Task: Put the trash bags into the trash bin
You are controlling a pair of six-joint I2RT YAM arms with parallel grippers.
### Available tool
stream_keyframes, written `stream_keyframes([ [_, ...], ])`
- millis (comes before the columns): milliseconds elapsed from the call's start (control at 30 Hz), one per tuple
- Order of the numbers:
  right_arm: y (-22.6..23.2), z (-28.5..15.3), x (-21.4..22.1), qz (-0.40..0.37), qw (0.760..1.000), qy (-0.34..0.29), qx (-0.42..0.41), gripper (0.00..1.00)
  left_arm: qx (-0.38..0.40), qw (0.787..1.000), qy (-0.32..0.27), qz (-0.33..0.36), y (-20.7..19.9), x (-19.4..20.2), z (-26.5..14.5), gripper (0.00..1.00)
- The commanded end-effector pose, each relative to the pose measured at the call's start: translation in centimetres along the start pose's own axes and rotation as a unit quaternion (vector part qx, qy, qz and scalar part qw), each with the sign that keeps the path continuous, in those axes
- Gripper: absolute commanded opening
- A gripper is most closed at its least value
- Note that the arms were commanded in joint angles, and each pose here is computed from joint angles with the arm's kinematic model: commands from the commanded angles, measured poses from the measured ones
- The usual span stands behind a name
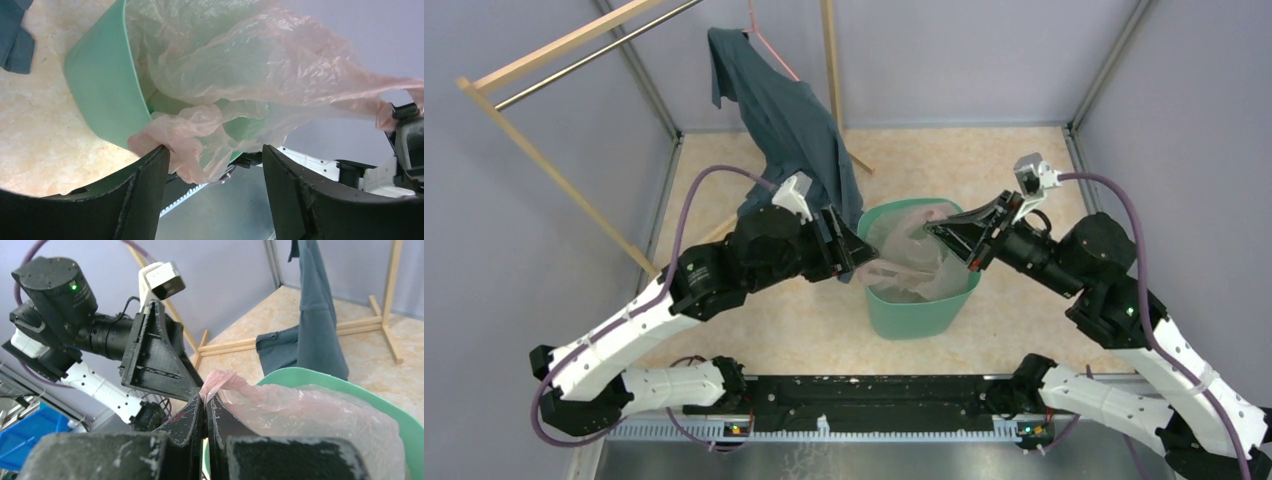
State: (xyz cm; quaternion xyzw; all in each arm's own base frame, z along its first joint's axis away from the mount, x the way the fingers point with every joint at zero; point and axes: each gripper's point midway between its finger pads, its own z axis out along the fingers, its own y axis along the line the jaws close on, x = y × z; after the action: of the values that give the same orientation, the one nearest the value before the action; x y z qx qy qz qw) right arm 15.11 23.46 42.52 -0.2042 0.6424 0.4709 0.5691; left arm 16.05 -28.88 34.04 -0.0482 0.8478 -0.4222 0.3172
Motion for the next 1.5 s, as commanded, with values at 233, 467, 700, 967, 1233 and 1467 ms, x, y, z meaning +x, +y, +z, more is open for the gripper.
stream_keyframes([
  [233,0.2,-0.9,-2.4,-0.013,0.999,-0.038,0.013,0.0,-0.008,1.0,-0.016,-0.013,0.0,-0.9,-1.2,0.86],
  [467,0.3,-0.9,-2.2,-0.011,0.999,-0.04,0.008,0.0,-0.041,0.999,-0.005,-0.021,0.6,-0.5,0.6,0.76],
  [700,0.0,-1.6,-2.6,-0.021,0.999,-0.045,0.019,0.0,-0.05,0.999,-0.017,-0.006,0.6,-1.0,1.1,0.47],
  [967,-1.4,-2.2,-3.3,-0.047,0.996,-0.051,0.061,0.0,-0.048,0.998,-0.026,0.025,0.4,-1.6,1.3,0.07],
  [1233,-9.7,-7.5,-4.5,-0.071,0.942,-0.052,0.323,0.0,-0.028,0.983,-0.152,0.095,0.2,-6.6,-0.7,0.0],
  [1467,-10.8,-12.1,-2.5,-0.053,0.928,-0.029,0.368,0.0,0.077,0.982,-0.175,-0.008,3.6,-3.5,-4.0,0.0],
])
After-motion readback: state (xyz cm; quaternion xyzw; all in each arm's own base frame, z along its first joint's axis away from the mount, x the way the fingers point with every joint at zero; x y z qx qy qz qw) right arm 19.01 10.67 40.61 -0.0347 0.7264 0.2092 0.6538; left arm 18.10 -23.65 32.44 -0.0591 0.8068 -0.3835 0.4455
